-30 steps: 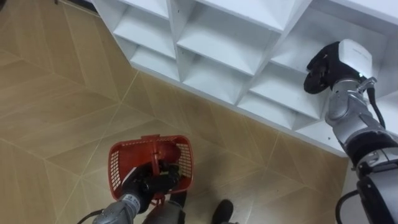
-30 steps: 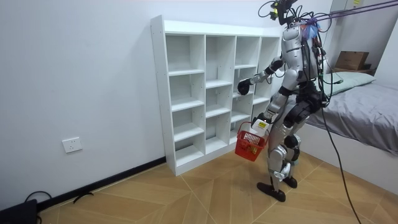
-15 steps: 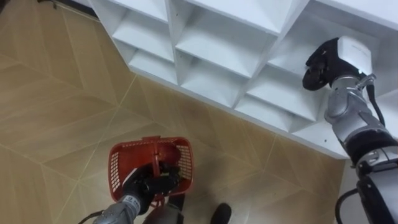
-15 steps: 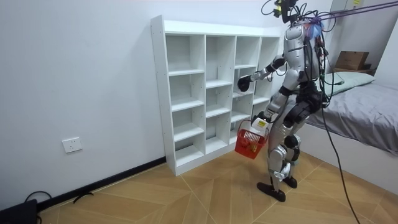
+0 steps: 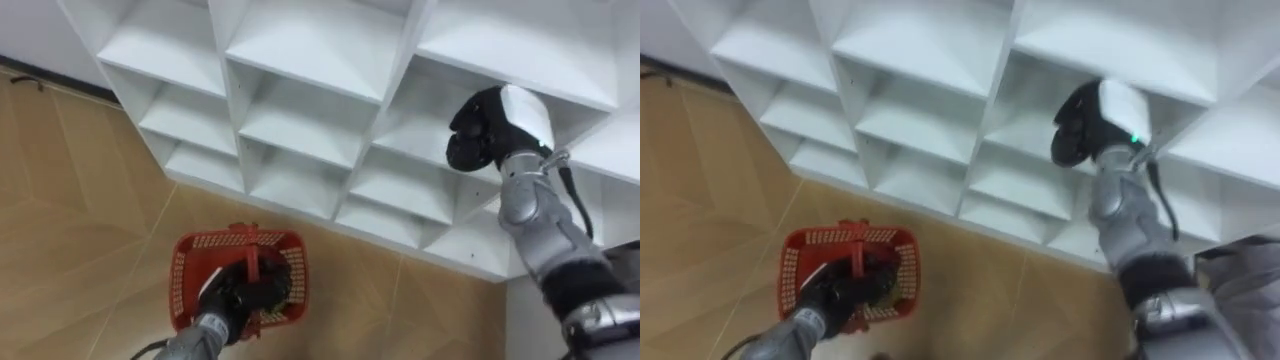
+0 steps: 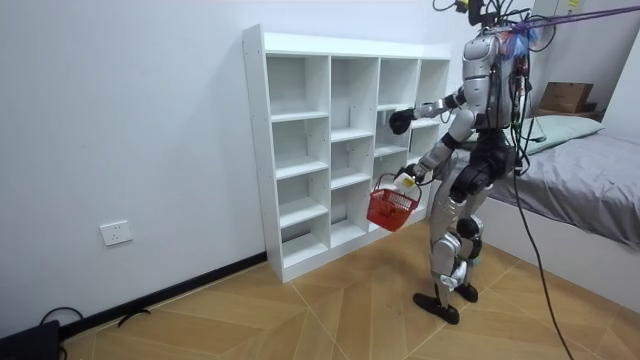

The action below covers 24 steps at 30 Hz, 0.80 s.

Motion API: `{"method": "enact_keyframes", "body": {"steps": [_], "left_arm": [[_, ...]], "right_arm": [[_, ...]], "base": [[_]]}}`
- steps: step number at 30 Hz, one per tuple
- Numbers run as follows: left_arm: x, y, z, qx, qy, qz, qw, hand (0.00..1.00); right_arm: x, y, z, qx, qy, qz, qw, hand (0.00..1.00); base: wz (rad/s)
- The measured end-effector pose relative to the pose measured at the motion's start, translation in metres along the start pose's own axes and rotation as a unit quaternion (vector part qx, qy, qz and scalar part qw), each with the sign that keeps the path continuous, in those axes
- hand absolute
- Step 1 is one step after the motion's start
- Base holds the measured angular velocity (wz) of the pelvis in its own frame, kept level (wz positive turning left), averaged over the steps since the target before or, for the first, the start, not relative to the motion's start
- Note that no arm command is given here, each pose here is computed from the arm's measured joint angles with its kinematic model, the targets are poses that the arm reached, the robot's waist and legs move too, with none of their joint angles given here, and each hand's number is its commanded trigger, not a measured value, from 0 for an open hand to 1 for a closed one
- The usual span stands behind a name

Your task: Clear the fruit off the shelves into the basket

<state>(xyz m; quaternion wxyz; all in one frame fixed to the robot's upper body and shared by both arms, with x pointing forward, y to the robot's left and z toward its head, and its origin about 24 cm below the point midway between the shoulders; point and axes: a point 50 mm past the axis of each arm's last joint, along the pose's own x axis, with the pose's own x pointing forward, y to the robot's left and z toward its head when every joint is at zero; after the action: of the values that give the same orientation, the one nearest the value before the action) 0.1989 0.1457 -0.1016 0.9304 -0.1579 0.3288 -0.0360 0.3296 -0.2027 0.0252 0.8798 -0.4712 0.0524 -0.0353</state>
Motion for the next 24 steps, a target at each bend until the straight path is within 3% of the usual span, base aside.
{"method": "enact_keyframes", "body": {"steps": [7,17,24], "left_arm": [[0.001,-0.008,-0.004,-0.001,0.006,-0.011,1.000,1.00],[0.000,-0.020,-0.012,0.005,0.017,-0.024,1.000,1.00],[0.000,-0.024,-0.015,0.010,0.027,-0.034,0.999,1.00]], "right_arm": [[-0.007,0.005,0.015,0.014,-0.036,0.013,0.999,1.00],[-0.044,0.052,0.007,0.073,-0.021,0.121,0.990,1.00],[-0.052,0.063,0.006,0.081,-0.019,0.165,0.983,1.00]], "base": [[-0.02],[0.02],[0.06]]}}
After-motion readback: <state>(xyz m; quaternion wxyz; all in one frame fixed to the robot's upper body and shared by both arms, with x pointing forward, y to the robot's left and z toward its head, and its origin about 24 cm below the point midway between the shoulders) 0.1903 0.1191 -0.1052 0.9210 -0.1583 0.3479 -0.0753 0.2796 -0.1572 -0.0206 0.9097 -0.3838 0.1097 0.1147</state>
